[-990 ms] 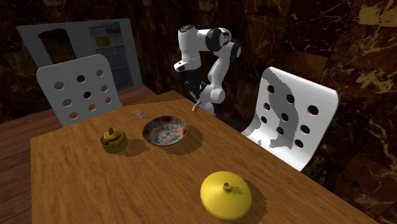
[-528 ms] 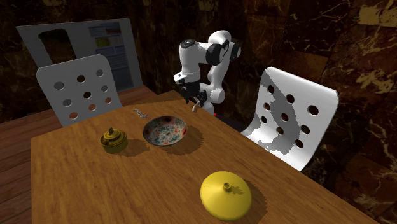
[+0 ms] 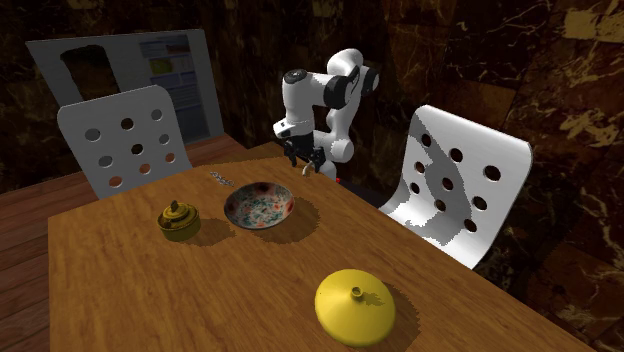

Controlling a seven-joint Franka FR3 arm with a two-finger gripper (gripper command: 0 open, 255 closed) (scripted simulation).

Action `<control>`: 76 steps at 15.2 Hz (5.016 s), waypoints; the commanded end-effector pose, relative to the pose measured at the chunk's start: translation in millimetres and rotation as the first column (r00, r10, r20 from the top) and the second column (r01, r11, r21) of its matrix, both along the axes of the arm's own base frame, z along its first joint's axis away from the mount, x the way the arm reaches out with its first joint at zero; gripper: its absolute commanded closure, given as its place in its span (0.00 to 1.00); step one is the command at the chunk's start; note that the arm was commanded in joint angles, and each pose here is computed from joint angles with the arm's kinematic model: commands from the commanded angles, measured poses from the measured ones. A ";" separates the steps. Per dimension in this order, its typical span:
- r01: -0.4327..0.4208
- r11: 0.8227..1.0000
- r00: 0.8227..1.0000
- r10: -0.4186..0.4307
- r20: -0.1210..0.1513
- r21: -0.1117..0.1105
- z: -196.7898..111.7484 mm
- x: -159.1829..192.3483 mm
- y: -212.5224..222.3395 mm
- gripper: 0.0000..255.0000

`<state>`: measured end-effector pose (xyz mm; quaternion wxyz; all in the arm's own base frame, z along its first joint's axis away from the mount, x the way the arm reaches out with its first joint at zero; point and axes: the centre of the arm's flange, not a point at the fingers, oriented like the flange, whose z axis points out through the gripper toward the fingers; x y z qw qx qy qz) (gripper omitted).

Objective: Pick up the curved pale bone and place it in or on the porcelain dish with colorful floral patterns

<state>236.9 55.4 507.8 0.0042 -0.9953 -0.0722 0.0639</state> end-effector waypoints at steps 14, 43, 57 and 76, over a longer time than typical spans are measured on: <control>-0.019 1.000 0.989 0.018 0.144 0.009 9.4 -30.2 5.6 1.00; -0.020 1.000 0.989 0.018 0.143 0.009 140.5 24.4 7.4 1.00; -0.020 1.000 0.989 0.018 0.143 0.009 147.5 207.9 28.1 1.00; -0.020 1.000 0.989 0.018 0.143 0.009 68.4 257.3 33.7 1.00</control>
